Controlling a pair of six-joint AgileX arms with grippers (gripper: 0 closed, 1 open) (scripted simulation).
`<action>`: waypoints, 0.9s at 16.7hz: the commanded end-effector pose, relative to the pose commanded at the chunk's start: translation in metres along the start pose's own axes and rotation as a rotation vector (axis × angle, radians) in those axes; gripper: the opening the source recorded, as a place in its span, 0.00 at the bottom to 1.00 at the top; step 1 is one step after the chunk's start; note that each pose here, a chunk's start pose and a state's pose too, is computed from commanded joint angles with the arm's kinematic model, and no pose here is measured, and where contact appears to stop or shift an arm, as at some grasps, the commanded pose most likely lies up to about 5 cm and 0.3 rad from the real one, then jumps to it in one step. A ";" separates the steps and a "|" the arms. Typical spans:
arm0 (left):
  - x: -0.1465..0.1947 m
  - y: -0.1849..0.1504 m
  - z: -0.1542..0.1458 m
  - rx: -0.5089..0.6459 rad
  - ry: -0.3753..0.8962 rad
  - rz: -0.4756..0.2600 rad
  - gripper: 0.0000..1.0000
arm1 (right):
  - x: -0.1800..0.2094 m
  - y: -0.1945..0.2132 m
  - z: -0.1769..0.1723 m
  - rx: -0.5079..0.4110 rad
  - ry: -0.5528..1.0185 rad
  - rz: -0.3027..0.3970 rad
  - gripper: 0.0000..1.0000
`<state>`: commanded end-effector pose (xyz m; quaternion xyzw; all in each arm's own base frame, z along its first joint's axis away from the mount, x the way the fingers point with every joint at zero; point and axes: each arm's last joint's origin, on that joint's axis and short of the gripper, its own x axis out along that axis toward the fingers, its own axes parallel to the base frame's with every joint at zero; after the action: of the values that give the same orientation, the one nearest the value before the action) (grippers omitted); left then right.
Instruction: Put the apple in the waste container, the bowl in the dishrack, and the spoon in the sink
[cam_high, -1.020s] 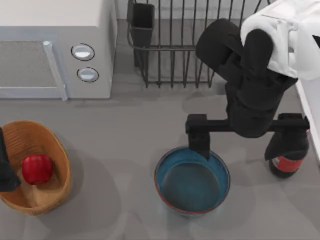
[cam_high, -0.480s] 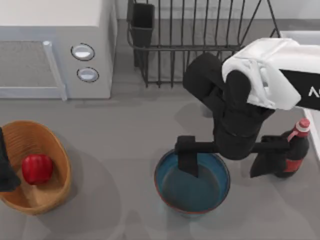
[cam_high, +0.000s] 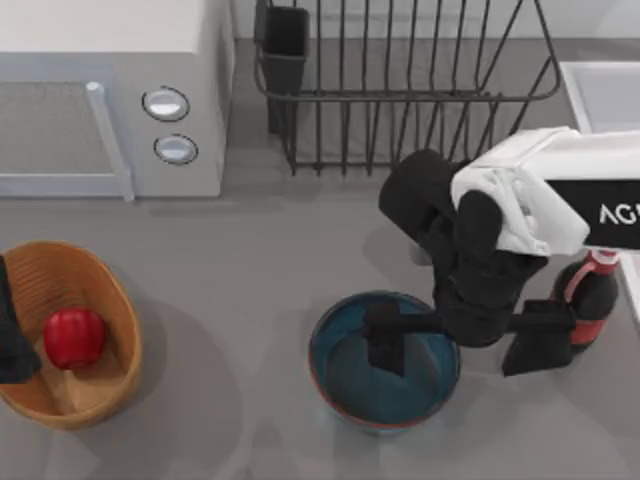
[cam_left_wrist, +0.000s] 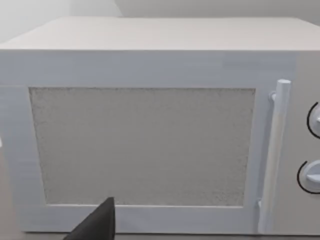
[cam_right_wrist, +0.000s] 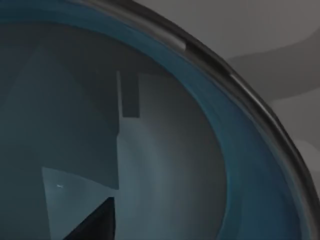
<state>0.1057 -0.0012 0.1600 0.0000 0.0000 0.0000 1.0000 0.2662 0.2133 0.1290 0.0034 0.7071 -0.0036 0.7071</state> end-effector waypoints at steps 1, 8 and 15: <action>0.000 0.000 0.000 0.000 0.000 0.000 1.00 | 0.000 0.000 0.000 0.000 0.000 0.000 1.00; 0.000 0.000 0.000 0.000 0.000 0.000 1.00 | 0.000 0.000 0.000 0.000 0.000 0.000 0.62; 0.000 0.000 0.000 0.000 0.000 0.000 1.00 | 0.000 0.000 0.000 0.000 0.000 0.000 0.10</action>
<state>0.1057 -0.0012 0.1600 0.0000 0.0000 0.0000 1.0000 0.2662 0.2133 0.1290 0.0034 0.7071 -0.0036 0.7071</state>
